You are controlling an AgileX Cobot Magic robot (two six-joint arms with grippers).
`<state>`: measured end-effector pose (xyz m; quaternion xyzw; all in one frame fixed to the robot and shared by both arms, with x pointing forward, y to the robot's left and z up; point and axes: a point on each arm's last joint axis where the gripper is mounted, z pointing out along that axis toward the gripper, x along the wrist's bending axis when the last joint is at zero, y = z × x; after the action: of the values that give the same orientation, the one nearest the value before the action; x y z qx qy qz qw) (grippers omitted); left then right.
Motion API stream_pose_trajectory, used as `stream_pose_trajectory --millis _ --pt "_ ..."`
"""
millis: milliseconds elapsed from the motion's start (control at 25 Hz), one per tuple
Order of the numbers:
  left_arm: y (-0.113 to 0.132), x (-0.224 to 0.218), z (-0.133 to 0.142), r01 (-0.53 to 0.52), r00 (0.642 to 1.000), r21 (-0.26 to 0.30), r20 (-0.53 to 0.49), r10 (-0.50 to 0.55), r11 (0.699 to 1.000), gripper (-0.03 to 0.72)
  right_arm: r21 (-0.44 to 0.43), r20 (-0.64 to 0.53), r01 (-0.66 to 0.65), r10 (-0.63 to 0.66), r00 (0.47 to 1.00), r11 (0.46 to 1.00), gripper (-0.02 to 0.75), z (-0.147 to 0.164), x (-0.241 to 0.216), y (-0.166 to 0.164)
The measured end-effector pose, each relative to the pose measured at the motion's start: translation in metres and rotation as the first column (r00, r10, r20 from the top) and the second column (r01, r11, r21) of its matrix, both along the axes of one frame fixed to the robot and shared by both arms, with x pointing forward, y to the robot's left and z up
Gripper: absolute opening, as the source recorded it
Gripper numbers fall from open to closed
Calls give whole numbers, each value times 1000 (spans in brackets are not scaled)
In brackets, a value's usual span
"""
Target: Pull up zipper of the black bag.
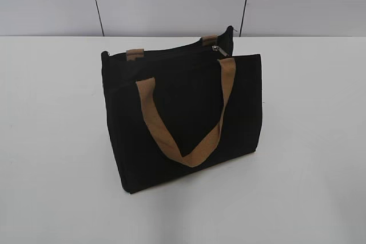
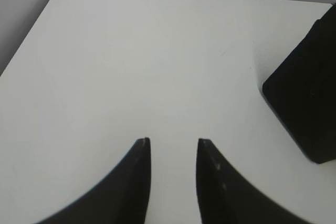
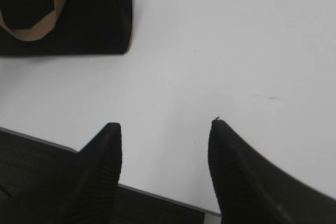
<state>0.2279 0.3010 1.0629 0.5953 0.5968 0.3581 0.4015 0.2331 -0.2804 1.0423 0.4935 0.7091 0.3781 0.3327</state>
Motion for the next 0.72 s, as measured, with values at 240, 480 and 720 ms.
stream_pose_trajectory --millis 240,480,720 --pt "0 0 0 0 1000 0 0 0 1000 227 21 -26 172 -171 985 985 407 -2 1 -12" --pt "0 0 0 0 1000 0 0 0 1000 227 37 -33 251 -250 968 967 407 -2 2 -18" --pt "0 0 0 0 1000 0 0 0 1000 227 20 -27 194 -193 981 981 407 -2 1 -14"
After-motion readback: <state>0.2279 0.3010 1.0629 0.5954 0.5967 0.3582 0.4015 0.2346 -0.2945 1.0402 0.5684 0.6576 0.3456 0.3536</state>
